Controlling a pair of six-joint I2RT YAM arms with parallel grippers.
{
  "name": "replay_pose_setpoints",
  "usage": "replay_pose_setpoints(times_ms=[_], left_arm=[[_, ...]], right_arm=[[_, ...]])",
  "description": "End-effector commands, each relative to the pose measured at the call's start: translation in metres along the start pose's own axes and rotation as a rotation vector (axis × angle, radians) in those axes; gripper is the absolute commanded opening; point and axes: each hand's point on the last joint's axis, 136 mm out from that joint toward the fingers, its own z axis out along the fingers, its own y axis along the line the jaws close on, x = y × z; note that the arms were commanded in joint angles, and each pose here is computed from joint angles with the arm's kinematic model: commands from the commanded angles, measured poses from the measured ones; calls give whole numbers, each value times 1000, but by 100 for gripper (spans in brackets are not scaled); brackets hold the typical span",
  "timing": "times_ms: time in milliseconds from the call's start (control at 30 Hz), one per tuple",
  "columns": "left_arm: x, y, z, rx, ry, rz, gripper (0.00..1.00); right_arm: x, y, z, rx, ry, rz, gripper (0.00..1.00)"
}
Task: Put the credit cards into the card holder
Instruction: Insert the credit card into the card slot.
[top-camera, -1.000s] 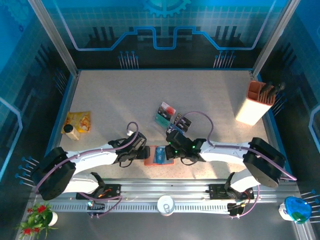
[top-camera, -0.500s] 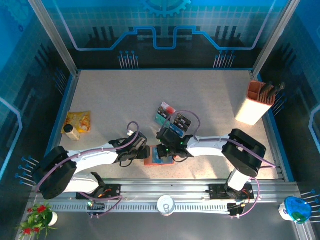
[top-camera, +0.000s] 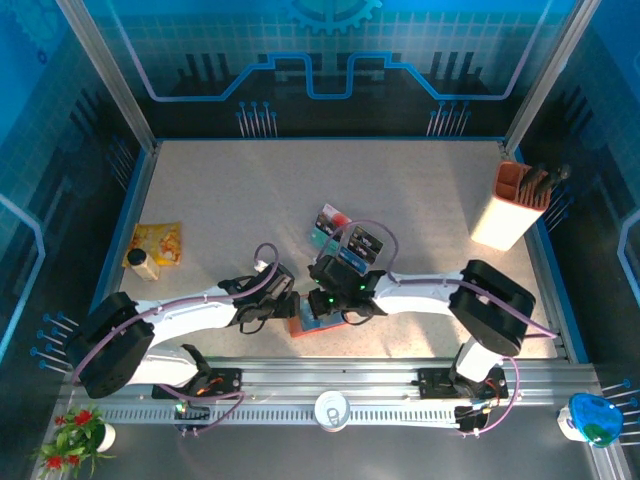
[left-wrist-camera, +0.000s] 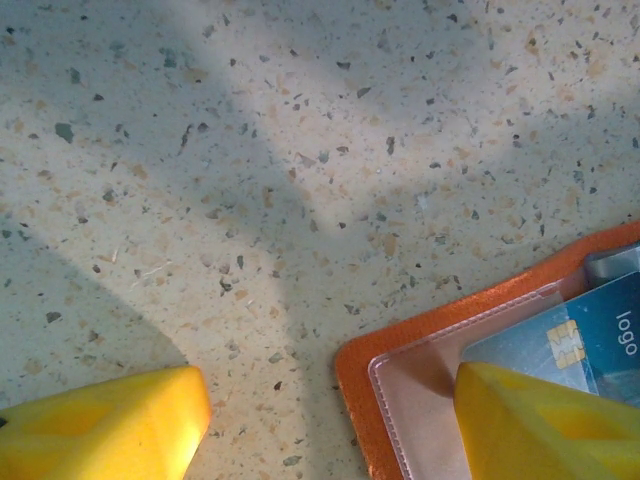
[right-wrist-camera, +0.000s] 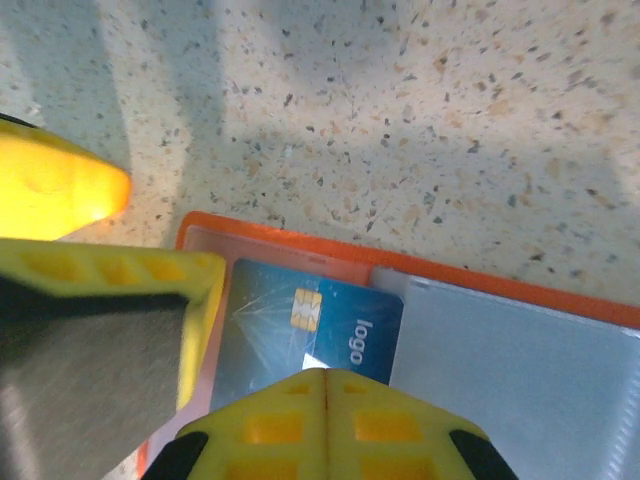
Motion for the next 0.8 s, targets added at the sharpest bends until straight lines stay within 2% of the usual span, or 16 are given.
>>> replay_pose_setpoints(times_ms=[0, 233, 400, 600, 767], left_arm=[[12, -2, 7, 25, 53, 14, 70], [-1, -10, -16, 76, 5, -11, 72], [4, -8, -23, 97, 9, -46, 72], [19, -2, -22, 116, 35, -98, 63], [28, 5, -15, 92, 67, -111, 61]], right_arm=[[5, -12, -12, 27, -1, -5, 2], [10, -22, -6, 40, 16, 13, 0], [15, -24, 1, 43, 38, 14, 0], [18, -26, 6, 46, 50, 17, 0], [20, -25, 9, 43, 61, 19, 0]])
